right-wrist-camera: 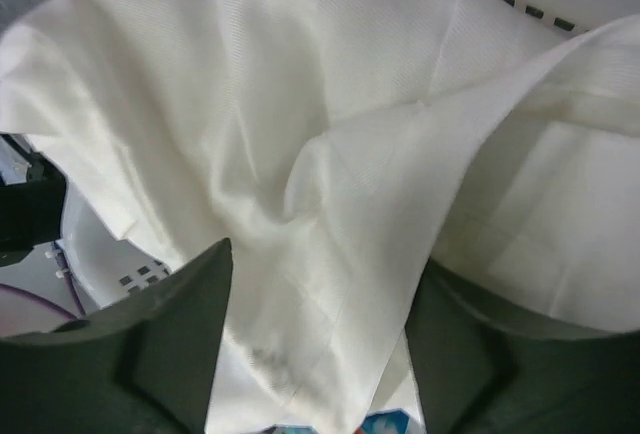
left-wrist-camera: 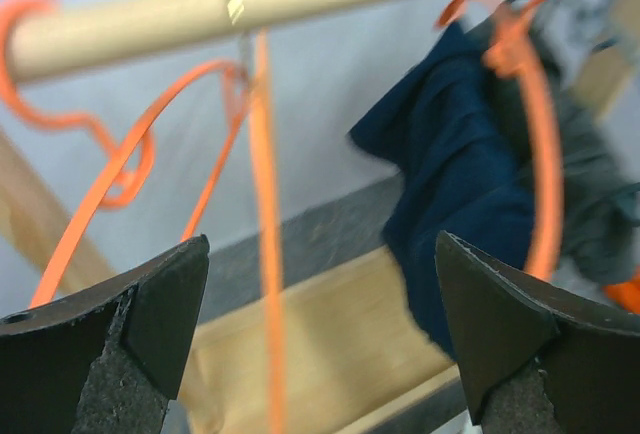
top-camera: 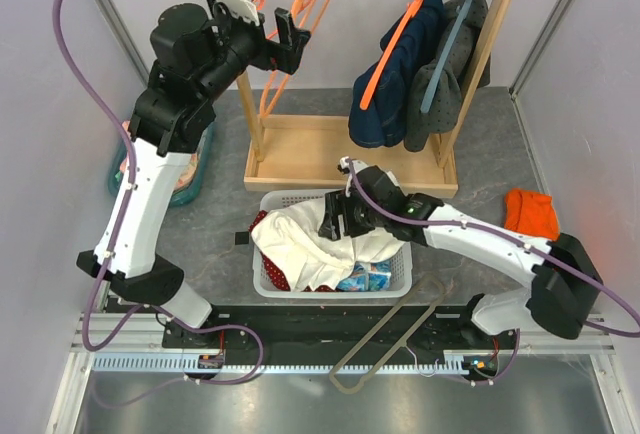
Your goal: Remove the skirt from the hanger
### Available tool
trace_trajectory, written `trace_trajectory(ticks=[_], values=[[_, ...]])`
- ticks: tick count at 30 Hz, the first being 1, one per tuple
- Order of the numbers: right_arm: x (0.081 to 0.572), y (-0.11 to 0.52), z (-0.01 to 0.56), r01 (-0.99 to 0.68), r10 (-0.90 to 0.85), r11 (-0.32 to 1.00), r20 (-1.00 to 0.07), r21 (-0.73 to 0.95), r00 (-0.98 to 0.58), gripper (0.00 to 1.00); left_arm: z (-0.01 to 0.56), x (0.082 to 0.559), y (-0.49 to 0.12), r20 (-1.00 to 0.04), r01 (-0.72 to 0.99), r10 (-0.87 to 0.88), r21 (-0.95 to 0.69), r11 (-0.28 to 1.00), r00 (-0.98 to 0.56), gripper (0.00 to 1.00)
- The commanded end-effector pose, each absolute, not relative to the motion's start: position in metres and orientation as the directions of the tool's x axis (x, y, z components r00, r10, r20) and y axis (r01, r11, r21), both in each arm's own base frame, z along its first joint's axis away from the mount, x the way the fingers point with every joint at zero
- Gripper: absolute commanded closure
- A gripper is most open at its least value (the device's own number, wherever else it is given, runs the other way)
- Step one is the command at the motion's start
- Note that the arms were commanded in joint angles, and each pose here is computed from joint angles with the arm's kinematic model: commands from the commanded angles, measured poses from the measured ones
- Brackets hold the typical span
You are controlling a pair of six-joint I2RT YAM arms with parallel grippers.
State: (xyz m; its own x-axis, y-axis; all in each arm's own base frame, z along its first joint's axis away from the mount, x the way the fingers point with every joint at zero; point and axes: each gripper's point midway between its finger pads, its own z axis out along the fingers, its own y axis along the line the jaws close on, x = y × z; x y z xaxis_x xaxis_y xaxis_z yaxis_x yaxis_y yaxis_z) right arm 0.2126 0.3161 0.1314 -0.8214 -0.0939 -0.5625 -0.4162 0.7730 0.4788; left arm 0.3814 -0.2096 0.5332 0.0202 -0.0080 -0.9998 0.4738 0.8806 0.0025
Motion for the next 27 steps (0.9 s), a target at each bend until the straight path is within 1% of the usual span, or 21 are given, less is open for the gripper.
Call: trace_trajectory(ticks=[1, 2, 4, 7, 8, 10, 13, 14, 17, 23, 25, 26, 27], values=[[0.218, 0.302, 0.178, -0.453, -0.091, 0.782, -0.641, 0.428, -0.763, 0.19, 0.583, 0.340, -0.264, -0.986, 0.672, -0.116, -0.006, 0.740, 0.119, 0.00], [0.217, 0.298, 0.188, -0.461, -0.082, 0.777, -0.658, 0.428, -0.749, 0.14, 0.579, 0.341, -0.277, -0.987, 0.690, -0.096, 0.020, 0.723, 0.128, 0.00], [0.215, 0.291, 0.198, -0.464, -0.078, 0.780, -0.671, 0.419, -0.737, 0.09, 0.577, 0.332, -0.303, -0.985, 0.725, -0.074, 0.061, 0.687, 0.153, 0.00], [0.209, 0.279, 0.218, -0.479, -0.057, 0.774, -0.708, 0.414, -0.704, 0.02, 0.558, 0.340, -0.331, -0.989, 0.734, -0.041, 0.080, 0.674, 0.146, 0.00], [0.205, 0.273, 0.225, -0.485, -0.055, 0.772, -0.717, 0.411, -0.695, 0.02, 0.545, 0.350, -0.341, -0.992, 0.736, -0.024, 0.077, 0.673, 0.125, 0.00], [0.202, 0.269, 0.235, -0.493, -0.045, 0.766, -0.731, 0.412, -0.681, 0.02, 0.540, 0.362, -0.348, -0.991, 0.723, -0.026, 0.075, 0.686, 0.128, 0.00], [0.193, 0.262, 0.258, -0.524, 0.010, 0.728, -0.771, 0.442, -0.637, 0.02, 0.527, 0.382, -0.362, -0.991, 0.710, -0.012, 0.089, 0.699, 0.137, 0.00], [0.188, 0.259, 0.277, -0.548, 0.057, 0.696, -0.796, 0.465, -0.602, 0.02, 0.525, 0.386, -0.364, -0.990, 0.705, -0.009, 0.093, 0.703, 0.141, 0.00], [0.181, 0.250, 0.287, -0.561, 0.102, 0.675, -0.814, 0.479, -0.572, 0.02, 0.518, 0.399, -0.374, -0.989, 0.697, -0.011, 0.094, 0.711, 0.144, 0.00], [0.176, 0.245, 0.288, -0.572, 0.119, 0.662, -0.822, 0.484, -0.557, 0.02, 0.508, 0.407, -0.391, -0.989, 0.704, -0.001, 0.104, 0.702, 0.147, 0.01], [0.176, 0.244, 0.290, -0.573, 0.127, 0.661, -0.825, 0.485, -0.551, 0.03, 0.501, 0.408, -0.397, -0.989, 0.708, 0.013, 0.114, 0.697, 0.147, 0.09], [0.177, 0.245, 0.294, -0.576, 0.137, 0.656, -0.828, 0.487, -0.544, 0.03, 0.495, 0.411, -0.401, -0.989, 0.708, 0.025, 0.123, 0.695, 0.147, 0.14], [0.176, 0.245, 0.299, -0.581, 0.145, 0.649, -0.830, 0.491, -0.539, 0.04, 0.495, 0.412, -0.402, -0.988, 0.708, 0.026, 0.126, 0.695, 0.150, 0.31]])
